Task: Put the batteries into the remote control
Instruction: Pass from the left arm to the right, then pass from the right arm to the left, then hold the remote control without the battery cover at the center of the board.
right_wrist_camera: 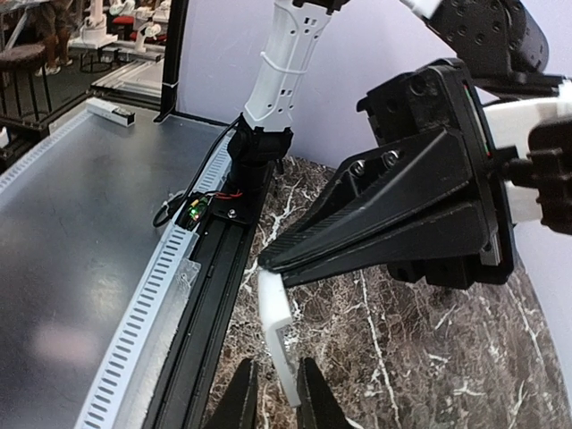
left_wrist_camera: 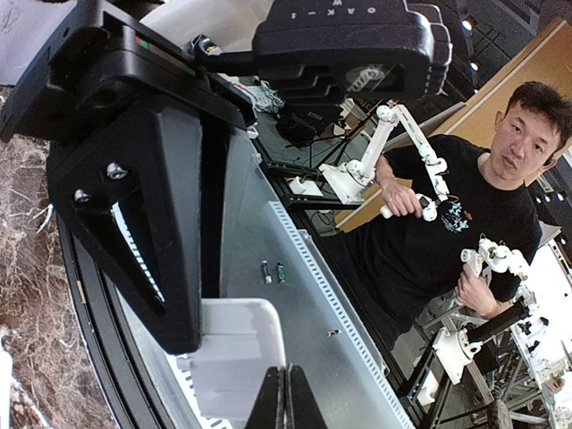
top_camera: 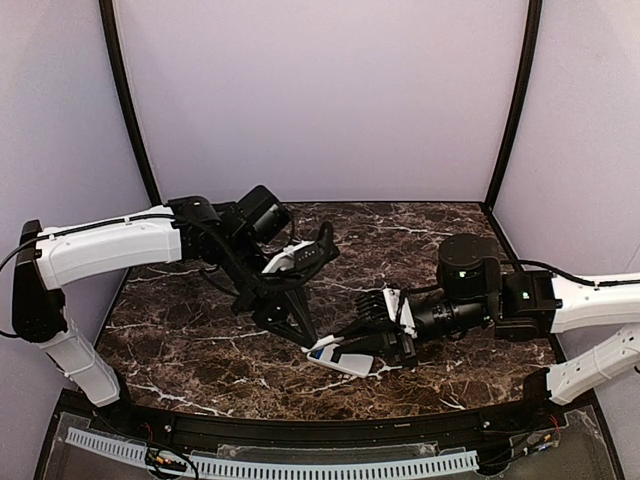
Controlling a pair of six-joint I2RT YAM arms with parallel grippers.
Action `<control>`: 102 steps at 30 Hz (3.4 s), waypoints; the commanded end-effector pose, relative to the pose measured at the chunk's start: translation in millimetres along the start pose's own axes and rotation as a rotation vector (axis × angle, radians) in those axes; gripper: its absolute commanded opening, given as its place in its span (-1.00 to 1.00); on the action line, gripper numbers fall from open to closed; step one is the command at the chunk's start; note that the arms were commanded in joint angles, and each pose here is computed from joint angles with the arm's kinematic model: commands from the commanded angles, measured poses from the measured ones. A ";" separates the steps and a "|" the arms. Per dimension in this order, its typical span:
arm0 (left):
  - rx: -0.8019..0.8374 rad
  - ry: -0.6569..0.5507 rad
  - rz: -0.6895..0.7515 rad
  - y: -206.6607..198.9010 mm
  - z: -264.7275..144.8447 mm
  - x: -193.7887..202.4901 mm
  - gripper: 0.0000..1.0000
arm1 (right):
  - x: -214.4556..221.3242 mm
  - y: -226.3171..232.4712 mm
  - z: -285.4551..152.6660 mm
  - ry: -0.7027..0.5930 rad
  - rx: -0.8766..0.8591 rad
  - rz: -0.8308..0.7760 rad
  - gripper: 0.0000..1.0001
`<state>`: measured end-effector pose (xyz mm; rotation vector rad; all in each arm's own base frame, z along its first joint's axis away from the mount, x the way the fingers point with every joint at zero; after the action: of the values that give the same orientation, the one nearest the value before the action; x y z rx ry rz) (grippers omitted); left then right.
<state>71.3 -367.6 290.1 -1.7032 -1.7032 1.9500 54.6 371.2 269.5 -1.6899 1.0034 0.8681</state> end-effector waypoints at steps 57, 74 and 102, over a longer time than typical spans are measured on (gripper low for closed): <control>-0.552 -0.359 -0.070 133.3 -25.6 39.5 -0.14 | 126.7 -31.7 21.8 0.126 -0.179 0.683 -1.00; -0.479 -0.332 -0.097 148.3 -12.0 60.6 -0.62 | 130.7 -30.0 30.4 0.081 -0.273 0.720 -1.00; -0.374 -0.742 -0.535 195.5 -44.7 82.0 -0.99 | 215.8 -49.8 -7.6 0.413 0.326 0.497 0.74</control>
<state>172.8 -365.6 94.0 -0.6107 -2.5530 2.0898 178.9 327.0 118.5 -1.3622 1.8222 0.8407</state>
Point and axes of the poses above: each gripper's point midway between its finger pads, its own z axis out along the fingers, its own y axis along the line the jaws close on, x = y × z, the point moved 1 cm from there along -z, back along the fingers, and after that the axes turned 7 degrees about -z, right-handed, at the moved point
